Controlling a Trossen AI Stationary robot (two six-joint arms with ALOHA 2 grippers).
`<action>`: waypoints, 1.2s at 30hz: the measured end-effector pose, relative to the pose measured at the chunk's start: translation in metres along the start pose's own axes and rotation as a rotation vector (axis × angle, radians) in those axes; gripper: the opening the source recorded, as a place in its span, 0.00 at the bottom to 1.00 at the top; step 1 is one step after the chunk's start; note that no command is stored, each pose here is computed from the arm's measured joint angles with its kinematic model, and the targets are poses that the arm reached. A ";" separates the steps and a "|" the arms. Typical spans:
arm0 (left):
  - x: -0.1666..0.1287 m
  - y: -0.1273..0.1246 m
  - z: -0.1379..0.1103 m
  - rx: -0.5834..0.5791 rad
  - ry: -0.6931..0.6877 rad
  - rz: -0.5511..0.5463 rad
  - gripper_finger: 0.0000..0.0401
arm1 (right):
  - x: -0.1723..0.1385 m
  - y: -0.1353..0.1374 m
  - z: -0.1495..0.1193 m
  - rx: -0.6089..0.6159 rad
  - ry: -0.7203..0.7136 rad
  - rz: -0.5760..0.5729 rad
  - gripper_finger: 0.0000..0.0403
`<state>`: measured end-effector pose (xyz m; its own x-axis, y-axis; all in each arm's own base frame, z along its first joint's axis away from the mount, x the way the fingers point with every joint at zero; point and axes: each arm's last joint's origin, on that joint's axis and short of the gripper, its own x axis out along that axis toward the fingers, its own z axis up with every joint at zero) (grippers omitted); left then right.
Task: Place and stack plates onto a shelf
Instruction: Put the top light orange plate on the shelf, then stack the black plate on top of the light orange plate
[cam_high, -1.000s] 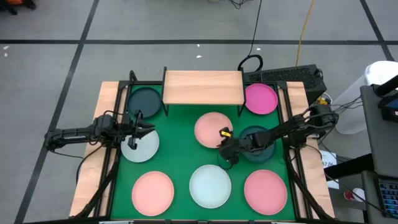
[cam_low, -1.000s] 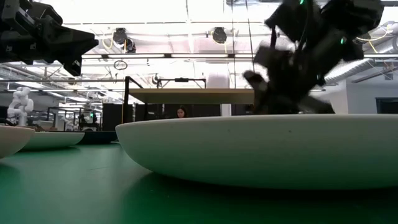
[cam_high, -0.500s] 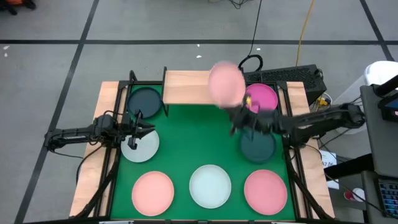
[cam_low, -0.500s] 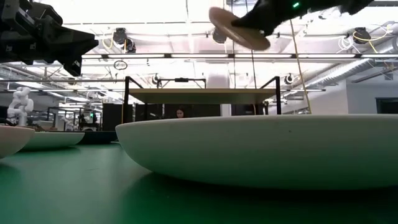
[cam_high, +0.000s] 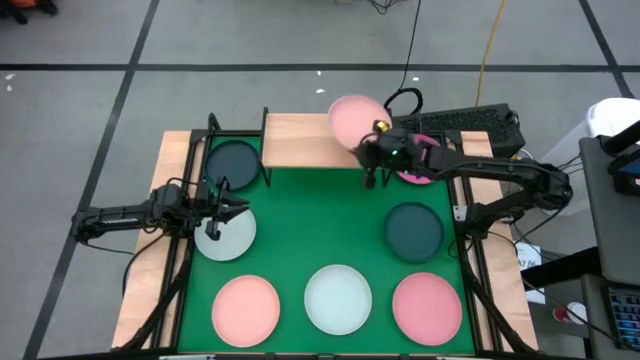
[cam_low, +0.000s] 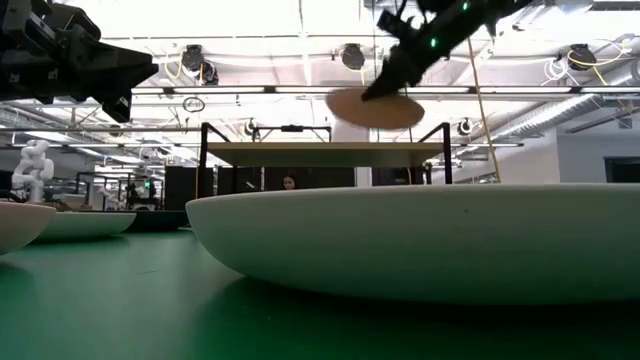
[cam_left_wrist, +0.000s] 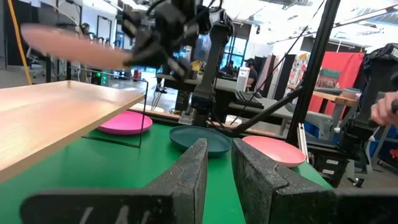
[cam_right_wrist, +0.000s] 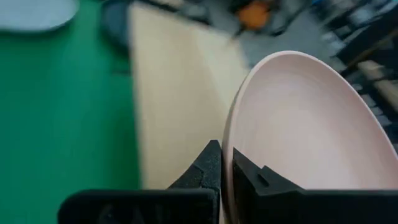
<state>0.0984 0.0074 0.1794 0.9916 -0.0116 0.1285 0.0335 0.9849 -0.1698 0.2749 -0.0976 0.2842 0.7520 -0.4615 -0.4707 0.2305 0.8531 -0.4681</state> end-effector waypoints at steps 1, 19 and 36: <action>0.000 0.000 0.000 0.000 0.000 0.000 0.19 | 0.004 0.003 -0.004 -0.010 0.022 0.007 0.00; 0.000 0.000 0.000 0.000 0.000 0.000 0.19 | 0.033 0.013 -0.020 0.065 0.001 -0.095 0.23; 0.000 0.000 0.000 0.000 0.000 0.000 0.19 | -0.100 0.006 0.036 0.468 -0.551 0.222 0.35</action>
<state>0.0984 0.0074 0.1794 0.9916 -0.0117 0.1289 0.0337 0.9849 -0.1698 0.2233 -0.0376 0.3554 0.9829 -0.1832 -0.0171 0.1835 0.9829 0.0181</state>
